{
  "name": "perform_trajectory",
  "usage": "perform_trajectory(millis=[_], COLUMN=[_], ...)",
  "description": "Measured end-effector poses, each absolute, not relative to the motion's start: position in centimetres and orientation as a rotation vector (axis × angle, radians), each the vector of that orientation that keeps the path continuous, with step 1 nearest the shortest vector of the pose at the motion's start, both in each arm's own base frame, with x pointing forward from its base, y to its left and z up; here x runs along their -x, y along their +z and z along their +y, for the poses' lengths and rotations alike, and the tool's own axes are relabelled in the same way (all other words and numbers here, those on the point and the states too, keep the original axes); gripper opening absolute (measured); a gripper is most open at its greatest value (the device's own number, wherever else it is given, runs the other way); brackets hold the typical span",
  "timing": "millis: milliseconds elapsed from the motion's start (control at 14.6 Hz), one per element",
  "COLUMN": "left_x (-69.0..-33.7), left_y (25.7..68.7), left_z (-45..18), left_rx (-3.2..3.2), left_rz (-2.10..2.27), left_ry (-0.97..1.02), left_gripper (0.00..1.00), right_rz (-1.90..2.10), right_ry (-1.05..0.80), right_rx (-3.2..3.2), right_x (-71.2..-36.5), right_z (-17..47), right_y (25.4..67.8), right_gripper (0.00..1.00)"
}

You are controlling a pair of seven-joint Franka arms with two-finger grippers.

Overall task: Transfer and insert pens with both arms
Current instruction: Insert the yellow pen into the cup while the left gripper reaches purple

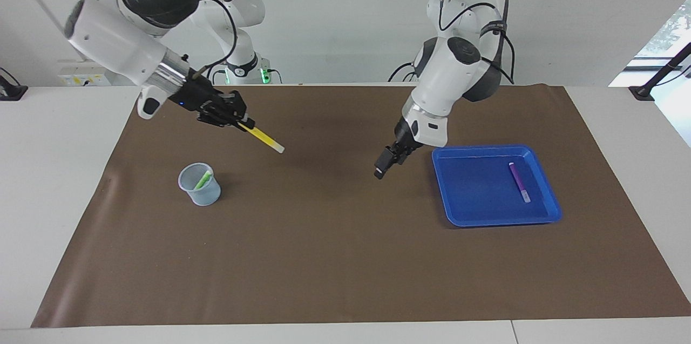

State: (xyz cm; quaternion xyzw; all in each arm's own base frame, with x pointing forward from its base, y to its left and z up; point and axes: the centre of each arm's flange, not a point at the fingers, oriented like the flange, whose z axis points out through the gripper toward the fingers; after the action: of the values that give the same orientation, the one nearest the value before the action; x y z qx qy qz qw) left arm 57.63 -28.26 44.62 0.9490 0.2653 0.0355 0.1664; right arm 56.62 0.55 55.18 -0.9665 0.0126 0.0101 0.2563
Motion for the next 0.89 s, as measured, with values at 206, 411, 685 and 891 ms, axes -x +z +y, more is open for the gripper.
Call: perform_trajectory(millis=[206, 411, 685, 891], left_x=[-58.4, -58.5, -58.3, -58.1], left_y=[41.5, 39.6, 37.9, 36.5], left_z=[-20.0, -11.1, -4.2, -0.5], left_rx=[-2.852, -2.935, -3.055, -3.071], left_rz=[0.455, 0.203, -0.075, -0.188], left_ry=[0.134, 0.149, 0.149, 0.136], left_gripper=[1.0, 1.0, 1.0, 1.0], right_rz=[-0.302, -0.496, -0.573, -0.57], right_ry=[0.003, -0.028, -0.02, -0.01], right_rx=[2.835, 2.911, 2.946, 2.947], right_x=[-56.6, -57.0, -56.7, -56.2], right_z=[-5.6, -7.1, -7.8, -7.8], right_y=[53.4, 50.8, 47.9, 46.5], right_gripper=[0.19, 0.19, 0.19, 0.19])
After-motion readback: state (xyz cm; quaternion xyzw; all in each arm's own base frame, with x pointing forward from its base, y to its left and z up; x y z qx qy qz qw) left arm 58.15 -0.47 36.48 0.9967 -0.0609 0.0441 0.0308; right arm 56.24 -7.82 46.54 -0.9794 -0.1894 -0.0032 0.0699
